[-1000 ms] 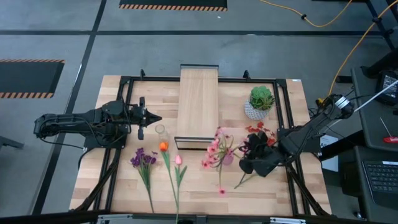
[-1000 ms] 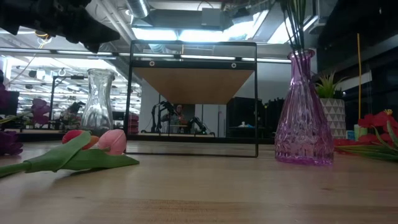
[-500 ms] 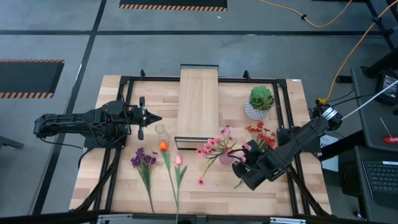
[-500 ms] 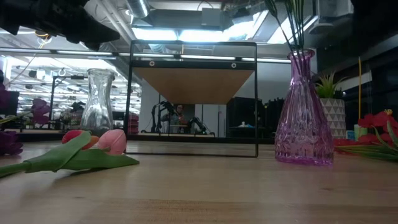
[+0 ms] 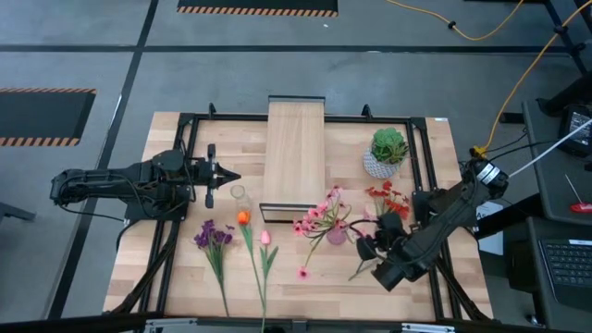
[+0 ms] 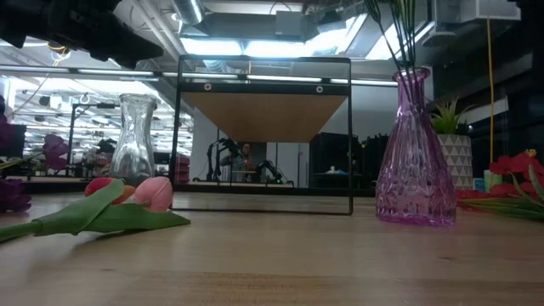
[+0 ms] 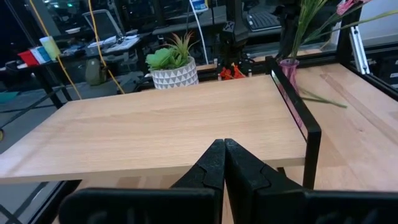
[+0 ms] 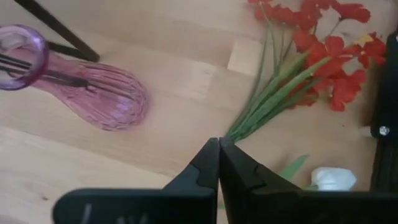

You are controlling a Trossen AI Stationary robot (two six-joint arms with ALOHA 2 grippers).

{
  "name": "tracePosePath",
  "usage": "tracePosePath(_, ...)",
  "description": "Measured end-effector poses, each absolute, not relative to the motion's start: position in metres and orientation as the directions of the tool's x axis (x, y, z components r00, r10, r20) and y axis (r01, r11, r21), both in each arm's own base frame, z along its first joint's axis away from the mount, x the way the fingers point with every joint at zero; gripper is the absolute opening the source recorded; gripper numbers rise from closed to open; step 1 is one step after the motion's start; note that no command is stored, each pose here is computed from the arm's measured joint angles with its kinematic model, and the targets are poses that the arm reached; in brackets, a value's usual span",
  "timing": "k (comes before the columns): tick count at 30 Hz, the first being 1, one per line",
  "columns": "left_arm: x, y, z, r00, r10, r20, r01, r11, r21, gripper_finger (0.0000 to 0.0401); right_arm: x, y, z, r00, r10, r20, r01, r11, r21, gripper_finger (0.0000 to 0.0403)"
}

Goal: Pick and place flowers into a vace then onto a shelf
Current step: Put the orange flowers into the purple vase

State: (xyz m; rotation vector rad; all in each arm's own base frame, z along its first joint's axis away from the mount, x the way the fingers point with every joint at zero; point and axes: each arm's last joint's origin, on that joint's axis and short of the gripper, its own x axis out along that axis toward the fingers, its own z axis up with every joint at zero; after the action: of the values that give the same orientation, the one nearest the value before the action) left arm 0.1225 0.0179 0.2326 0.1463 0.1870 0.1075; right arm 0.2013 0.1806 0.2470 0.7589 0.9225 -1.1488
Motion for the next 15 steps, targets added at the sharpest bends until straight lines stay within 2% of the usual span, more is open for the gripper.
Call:
tracePosePath(7, 0.122, 0.018, 0.233, 0.977, 0.120, -0.177, -0.093, 0.984, 0.154, 0.0004, 0.190, 0.180, 0.220, 0.139, -0.444, -0.885, 0.972, 0.231, 0.037, 0.0013)
tracePosePath(11, 0.122, 0.018, 0.233, 0.977, 0.120, -0.177, -0.093, 0.984, 0.154, 0.0004, 0.181, 0.179, 0.209, 0.229, -0.494, -0.839, 0.965, 0.226, 0.130, 0.0005)
tracePosePath(15, 0.122, 0.018, 0.232, 0.976, 0.120, -0.184, -0.092, 0.984, 0.153, 0.0004, 0.173, 0.177, 0.198, 0.247, -0.486, -0.838, 0.964, 0.208, 0.164, 0.0006)
